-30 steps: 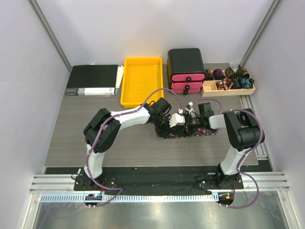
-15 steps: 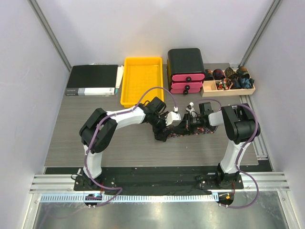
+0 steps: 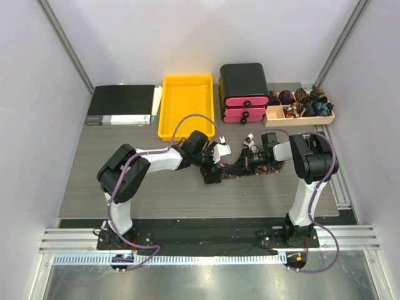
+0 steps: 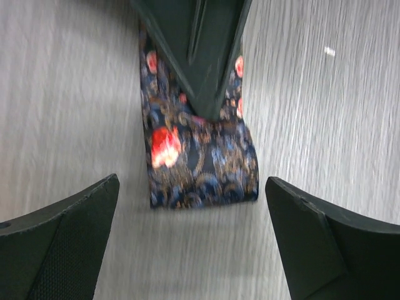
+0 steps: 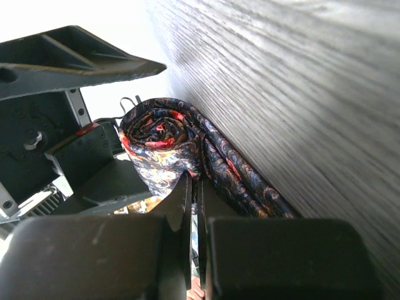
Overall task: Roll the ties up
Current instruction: Roll the tie at the center of the board.
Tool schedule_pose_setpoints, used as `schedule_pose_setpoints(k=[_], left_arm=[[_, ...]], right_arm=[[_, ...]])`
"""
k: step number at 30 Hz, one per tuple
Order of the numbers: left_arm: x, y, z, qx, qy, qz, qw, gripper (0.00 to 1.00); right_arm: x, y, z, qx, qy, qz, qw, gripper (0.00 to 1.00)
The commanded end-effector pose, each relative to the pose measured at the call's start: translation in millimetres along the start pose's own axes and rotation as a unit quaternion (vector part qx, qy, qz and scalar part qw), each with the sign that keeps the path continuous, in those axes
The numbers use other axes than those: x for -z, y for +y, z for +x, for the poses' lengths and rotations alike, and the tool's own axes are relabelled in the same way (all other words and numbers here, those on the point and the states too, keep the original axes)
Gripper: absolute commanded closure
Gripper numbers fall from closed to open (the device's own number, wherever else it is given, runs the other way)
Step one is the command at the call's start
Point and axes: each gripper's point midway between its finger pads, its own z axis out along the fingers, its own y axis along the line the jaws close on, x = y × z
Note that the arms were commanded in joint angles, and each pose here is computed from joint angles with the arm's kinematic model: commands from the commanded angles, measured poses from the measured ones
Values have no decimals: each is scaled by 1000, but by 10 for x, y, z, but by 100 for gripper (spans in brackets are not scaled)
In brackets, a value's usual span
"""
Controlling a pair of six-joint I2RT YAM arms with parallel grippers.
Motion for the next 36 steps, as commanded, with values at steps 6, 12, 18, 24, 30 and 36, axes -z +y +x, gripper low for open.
schedule_pose_setpoints(k=[6,12,18,24,30,36], left_arm=[[-180,-79,-171,-69,-7,20,997,47],[35,-178,152,-63,98,37,992,68],[255,-356,483,-60,196,94,974,72],[214,-326,443,-21,214,88,973,71],[128,-290,410,8,216,84,973,66],[113,-263,472,18,226,74,971,64]], right_arm=[[20,-410,24,-27,-17,95,995,98],[135,-23,60,6,-32,51,998,78],[265,250,55,38,-46,35,998,59],[157,417,-9,50,-59,11,997,56],[-49,452,-12,48,-62,-4,997,53],[-223,418,40,44,-49,-10,998,53]])
